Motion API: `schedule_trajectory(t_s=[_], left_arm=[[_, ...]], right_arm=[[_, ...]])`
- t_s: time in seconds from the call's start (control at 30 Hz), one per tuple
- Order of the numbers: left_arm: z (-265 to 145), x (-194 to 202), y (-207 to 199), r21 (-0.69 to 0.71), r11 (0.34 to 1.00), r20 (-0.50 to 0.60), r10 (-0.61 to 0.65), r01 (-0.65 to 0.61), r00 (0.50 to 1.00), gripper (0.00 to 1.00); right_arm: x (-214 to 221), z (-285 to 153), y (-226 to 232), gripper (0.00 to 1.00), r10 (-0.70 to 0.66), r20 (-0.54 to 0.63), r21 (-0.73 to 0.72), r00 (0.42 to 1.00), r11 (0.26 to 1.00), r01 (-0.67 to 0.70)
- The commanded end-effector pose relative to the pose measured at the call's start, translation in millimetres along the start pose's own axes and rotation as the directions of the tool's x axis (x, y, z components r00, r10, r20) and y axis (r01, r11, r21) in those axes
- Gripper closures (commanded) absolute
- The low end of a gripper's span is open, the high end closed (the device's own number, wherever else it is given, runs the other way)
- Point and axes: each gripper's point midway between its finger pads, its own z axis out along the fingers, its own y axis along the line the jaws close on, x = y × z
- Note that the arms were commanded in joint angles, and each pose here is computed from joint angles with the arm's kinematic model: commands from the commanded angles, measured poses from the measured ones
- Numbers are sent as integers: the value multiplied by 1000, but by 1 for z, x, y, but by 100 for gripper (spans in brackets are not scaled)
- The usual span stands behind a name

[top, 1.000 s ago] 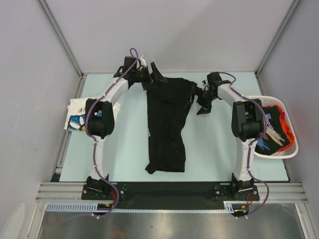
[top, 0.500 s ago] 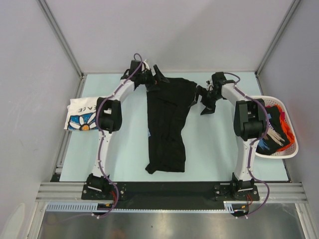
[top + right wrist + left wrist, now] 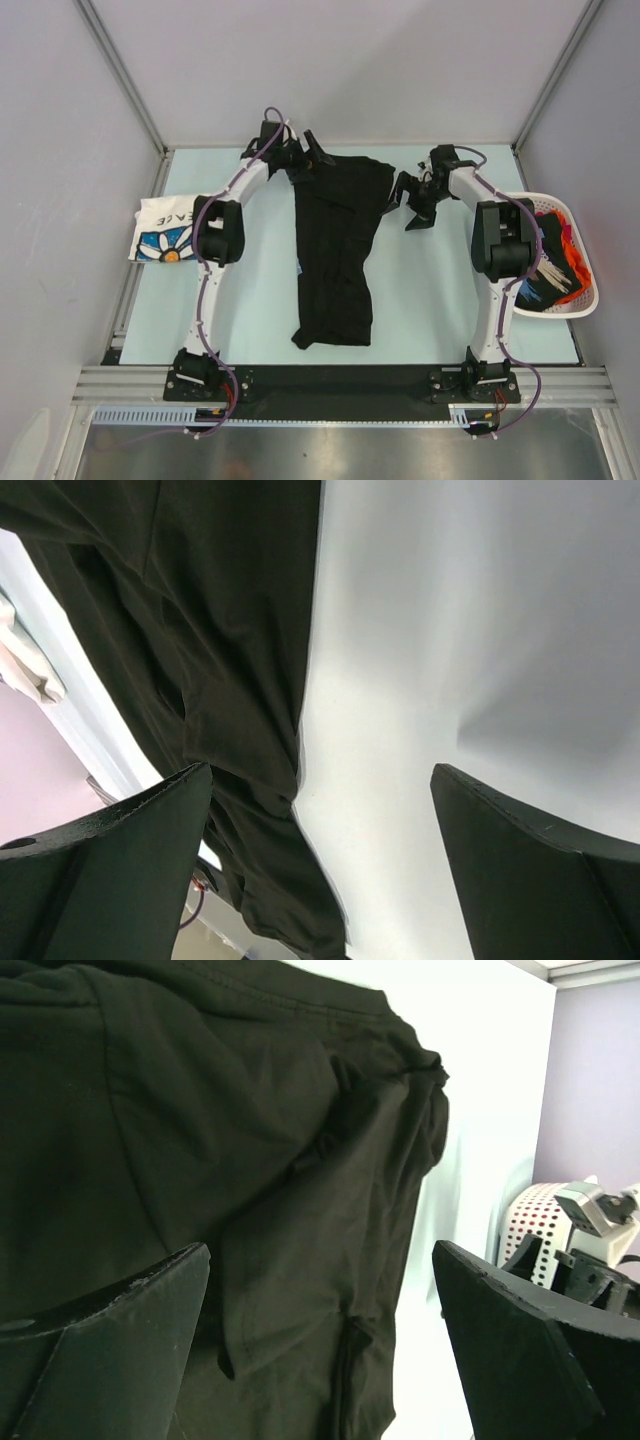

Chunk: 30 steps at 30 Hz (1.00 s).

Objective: Fold and stack the t-shirts
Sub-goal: Fold the tshirt

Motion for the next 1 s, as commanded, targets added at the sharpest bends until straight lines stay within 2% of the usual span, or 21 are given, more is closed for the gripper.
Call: schedule_trajectory(t_s=[0.0,0.17,0.23,0.27,0.3,0.37,0.4,0.43,0.63,0.77,0.8,0.87,0.9,0.93,0.97], left_arm=[[5,3,4,-16,1000,-11,19,-20,1000,0],[22,27,10,-14,1000,-81,4,-5,997,1],[27,38,9,4,1000,-116,-4,5,993,15],[29,42,9,13,1000,-130,-6,8,991,24],[32,45,8,24,1000,-141,-9,13,990,47],[31,46,0,58,998,-151,-2,10,989,71],[28,44,-7,75,997,-145,6,5,989,94],[25,42,-13,94,996,-142,11,3,990,100],[-8,20,-65,186,978,-54,107,-96,993,100],[-23,18,-84,181,964,-16,203,-197,979,98],[-22,21,-85,177,963,-22,208,-201,978,83],[-19,31,-75,155,972,-70,191,-178,979,71],[-14,37,-65,141,976,-93,177,-163,980,53],[-13,44,-61,135,980,-119,164,-148,979,30],[-8,51,-53,130,982,-143,153,-135,978,14]], right_arm=[[-1,-3,1,3,-6,-11,-23,1000,1000,6],[-3,-5,-4,3,5,-12,-27,1000,1000,-6],[-3,-6,-6,3,13,-14,-31,1000,999,-13],[-5,-6,-7,3,15,-11,-31,1000,999,-16],[-5,-6,-8,3,16,-11,-31,1000,999,-16],[-6,-8,-8,3,18,-9,-33,1000,999,-18],[-6,-8,-8,3,19,-9,-34,1000,999,-19],[-6,-8,-7,3,15,-8,-35,1000,999,-16],[-2,-6,-11,3,23,-20,-34,1000,999,-23],[-1,-4,-12,3,25,-24,-36,999,999,-26],[0,-4,-12,3,28,-27,-38,999,999,-29],[0,-3,-13,3,28,-29,-38,999,999,-29],[0,-3,-12,3,28,-28,-42,999,999,-29],[-1,-3,-12,3,28,-28,-42,999,999,-29],[-1,-2,-12,3,30,-29,-42,999,999,-31]])
